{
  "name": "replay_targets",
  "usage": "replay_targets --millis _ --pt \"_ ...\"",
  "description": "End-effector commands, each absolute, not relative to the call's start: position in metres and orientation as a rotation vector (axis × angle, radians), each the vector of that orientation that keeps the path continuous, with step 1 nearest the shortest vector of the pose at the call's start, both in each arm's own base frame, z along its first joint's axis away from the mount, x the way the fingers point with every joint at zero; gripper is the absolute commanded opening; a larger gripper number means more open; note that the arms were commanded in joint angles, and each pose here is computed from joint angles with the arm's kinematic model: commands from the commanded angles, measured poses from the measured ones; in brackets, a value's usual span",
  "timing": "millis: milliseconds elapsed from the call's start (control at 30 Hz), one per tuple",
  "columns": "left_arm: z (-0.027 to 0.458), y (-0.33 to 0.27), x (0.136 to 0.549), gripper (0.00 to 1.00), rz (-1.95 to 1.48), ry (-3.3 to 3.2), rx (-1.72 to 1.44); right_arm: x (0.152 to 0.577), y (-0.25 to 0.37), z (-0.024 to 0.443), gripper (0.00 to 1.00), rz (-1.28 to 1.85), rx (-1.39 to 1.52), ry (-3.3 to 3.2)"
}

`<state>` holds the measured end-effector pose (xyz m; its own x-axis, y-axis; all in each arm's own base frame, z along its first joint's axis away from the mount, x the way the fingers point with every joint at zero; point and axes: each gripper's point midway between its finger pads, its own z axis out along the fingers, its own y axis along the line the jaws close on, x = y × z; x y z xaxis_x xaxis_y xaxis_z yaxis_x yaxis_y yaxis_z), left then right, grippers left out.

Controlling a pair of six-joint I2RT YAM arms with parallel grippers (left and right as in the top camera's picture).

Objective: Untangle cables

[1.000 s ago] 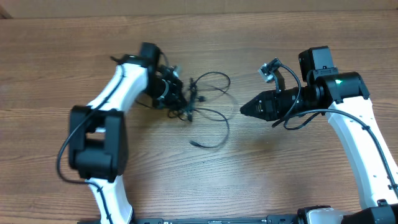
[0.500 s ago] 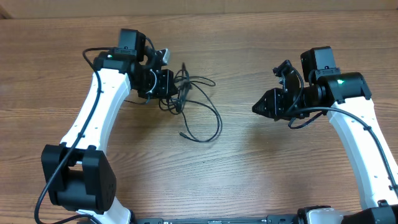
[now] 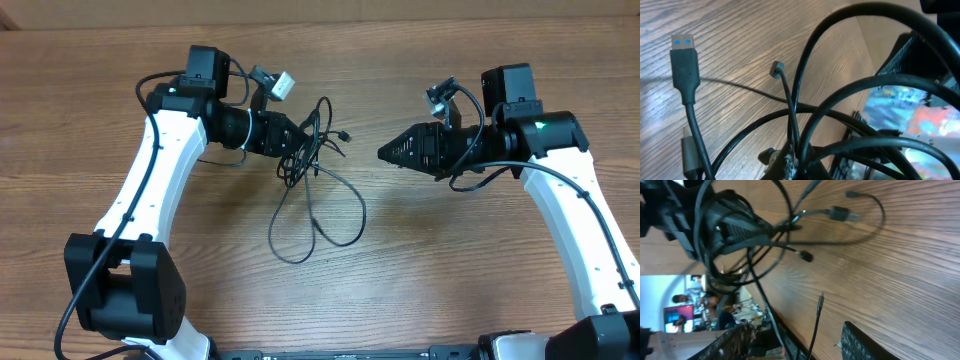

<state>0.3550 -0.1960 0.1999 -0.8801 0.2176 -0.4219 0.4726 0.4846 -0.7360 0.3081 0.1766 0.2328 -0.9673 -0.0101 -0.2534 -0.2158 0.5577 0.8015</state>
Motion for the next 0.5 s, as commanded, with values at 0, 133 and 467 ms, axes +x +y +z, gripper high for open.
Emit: replay_targets --millis 0,133,467 --pt "0.194 -0.206 0.348 0.11 -1.26 2.458 0.711 0.306 0.181 0.234 0.56 1.443 -0.196 2.563" --pt "0.161 -0.193 0.355 0.45 -0.92 2.671 0.618 0.308 0.174 0.218 0.56 1.346 -0.149 2.639" --pt "0.141 -0.2 0.347 0.42 -0.646 2.805 0.543 0.311 0.144 0.181 0.51 1.023 0.026 2.824"
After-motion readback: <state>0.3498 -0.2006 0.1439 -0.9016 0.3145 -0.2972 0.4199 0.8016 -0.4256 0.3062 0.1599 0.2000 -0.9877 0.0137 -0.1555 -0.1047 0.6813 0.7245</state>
